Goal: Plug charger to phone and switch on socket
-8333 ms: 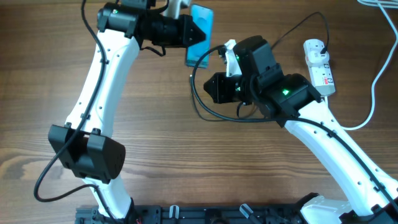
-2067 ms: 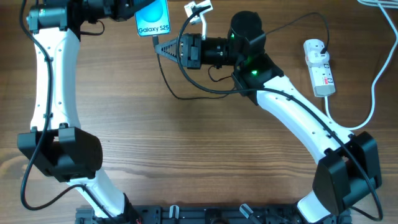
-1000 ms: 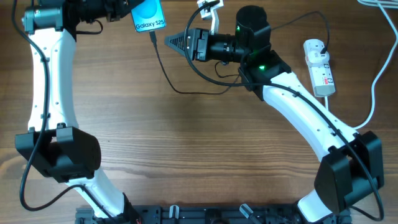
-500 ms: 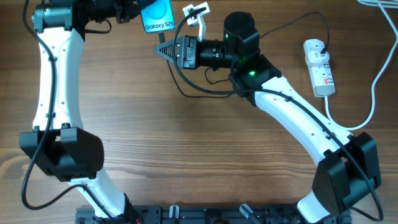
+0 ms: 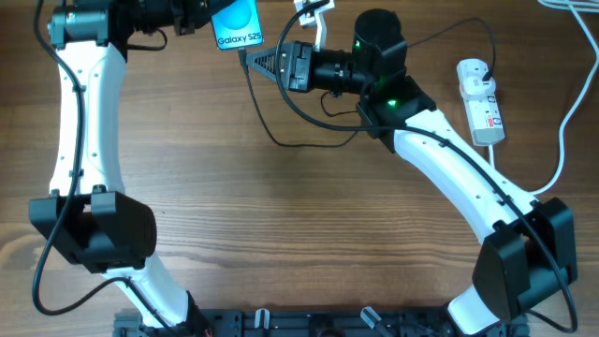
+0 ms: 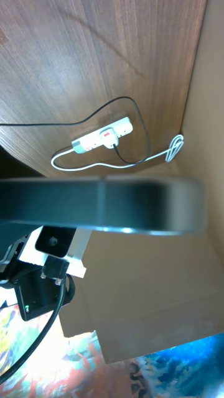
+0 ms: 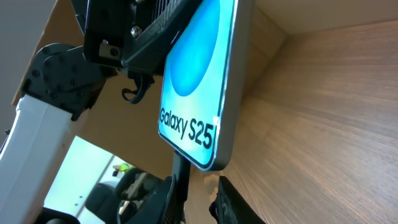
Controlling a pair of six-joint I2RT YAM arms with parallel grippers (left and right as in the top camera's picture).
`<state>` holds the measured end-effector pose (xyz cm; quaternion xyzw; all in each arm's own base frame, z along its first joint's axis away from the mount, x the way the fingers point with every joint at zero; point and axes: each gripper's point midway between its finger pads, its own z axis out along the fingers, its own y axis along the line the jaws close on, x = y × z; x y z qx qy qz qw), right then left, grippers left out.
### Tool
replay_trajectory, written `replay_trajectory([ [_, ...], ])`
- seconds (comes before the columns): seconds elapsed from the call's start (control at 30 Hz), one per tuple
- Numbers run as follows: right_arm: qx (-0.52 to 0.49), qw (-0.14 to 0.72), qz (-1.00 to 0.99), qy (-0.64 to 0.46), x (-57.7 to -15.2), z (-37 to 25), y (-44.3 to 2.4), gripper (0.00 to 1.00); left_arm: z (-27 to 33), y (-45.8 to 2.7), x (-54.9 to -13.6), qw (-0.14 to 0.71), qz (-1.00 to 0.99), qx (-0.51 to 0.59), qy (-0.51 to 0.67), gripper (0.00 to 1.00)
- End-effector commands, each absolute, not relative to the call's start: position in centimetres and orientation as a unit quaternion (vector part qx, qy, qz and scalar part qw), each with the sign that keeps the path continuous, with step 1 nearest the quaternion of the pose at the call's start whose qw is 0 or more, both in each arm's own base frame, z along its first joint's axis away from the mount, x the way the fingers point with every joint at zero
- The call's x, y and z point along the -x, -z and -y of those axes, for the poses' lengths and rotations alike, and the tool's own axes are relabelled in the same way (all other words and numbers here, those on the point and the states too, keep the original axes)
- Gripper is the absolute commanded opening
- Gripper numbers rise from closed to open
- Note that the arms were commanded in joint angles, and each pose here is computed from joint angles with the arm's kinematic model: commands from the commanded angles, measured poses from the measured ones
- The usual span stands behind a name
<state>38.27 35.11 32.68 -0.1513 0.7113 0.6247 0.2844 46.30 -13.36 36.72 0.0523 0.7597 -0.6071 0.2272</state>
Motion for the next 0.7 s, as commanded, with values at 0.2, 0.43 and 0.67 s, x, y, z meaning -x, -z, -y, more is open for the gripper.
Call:
replay_trajectory([
  [0.2, 0.164, 0.278, -0.694, -0.644, -37.4, -35.4, -34.6, 0.25, 13.7, -38.4, -44.9, 0.225, -0.744, -0.076, 0.624, 0.04],
  [0.43, 0.174, 0.265, -0.684, -0.657, -36.8, -35.5, -35.2, 0.25, 13.7, -38.6, -44.7, 0.222, -0.741, -0.080, 0.629, 0.04],
  [0.67, 0.182, 0.256, -0.682, -0.660, -35.8, -36.4, -35.2, 0.22, 13.9, -39.1, -44.0, 0.210, -0.730, -0.092, 0.644, 0.04],
])
